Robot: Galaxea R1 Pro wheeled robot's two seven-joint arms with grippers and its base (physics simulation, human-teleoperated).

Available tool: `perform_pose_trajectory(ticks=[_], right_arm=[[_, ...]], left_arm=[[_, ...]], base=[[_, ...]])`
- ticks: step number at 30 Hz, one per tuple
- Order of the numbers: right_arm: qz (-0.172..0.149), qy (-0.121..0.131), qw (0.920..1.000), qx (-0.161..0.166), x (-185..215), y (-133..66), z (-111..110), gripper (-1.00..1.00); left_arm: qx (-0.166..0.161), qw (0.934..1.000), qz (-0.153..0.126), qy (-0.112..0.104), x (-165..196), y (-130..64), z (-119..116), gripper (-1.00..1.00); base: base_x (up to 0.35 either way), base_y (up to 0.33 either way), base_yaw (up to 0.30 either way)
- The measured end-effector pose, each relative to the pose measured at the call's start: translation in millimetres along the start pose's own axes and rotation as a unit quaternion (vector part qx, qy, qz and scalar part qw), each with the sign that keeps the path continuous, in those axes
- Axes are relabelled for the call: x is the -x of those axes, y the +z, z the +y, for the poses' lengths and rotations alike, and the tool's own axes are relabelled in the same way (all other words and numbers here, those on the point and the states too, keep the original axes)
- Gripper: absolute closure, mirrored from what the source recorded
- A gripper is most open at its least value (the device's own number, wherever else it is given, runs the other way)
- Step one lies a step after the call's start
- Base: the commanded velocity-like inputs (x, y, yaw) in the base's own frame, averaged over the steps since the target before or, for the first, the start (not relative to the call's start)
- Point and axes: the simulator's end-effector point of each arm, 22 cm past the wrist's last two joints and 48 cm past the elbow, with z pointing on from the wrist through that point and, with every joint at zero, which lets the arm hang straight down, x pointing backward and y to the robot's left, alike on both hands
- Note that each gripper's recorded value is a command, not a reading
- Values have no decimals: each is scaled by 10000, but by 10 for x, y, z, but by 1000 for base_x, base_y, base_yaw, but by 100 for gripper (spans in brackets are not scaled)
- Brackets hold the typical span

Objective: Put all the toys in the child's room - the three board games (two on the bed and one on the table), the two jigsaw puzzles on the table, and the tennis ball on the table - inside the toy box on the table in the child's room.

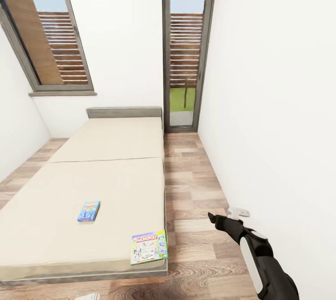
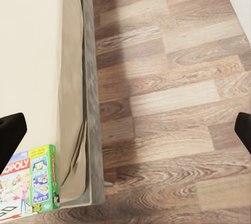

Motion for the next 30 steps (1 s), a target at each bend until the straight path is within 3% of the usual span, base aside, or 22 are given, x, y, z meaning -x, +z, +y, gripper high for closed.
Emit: perform_pose_trajectory(ticks=[11,30], right_arm=[[-50,-67,9999,66,16,19,68,-100],[-82,-137,9998,112,39,7,115,-100]], left_arm=[[114,9996,-260,93,-2,87,-42,-100],[118,9995,-272,143,-84,99,-41,-100]], base=[[0,0,192],[0,-136,-54]])
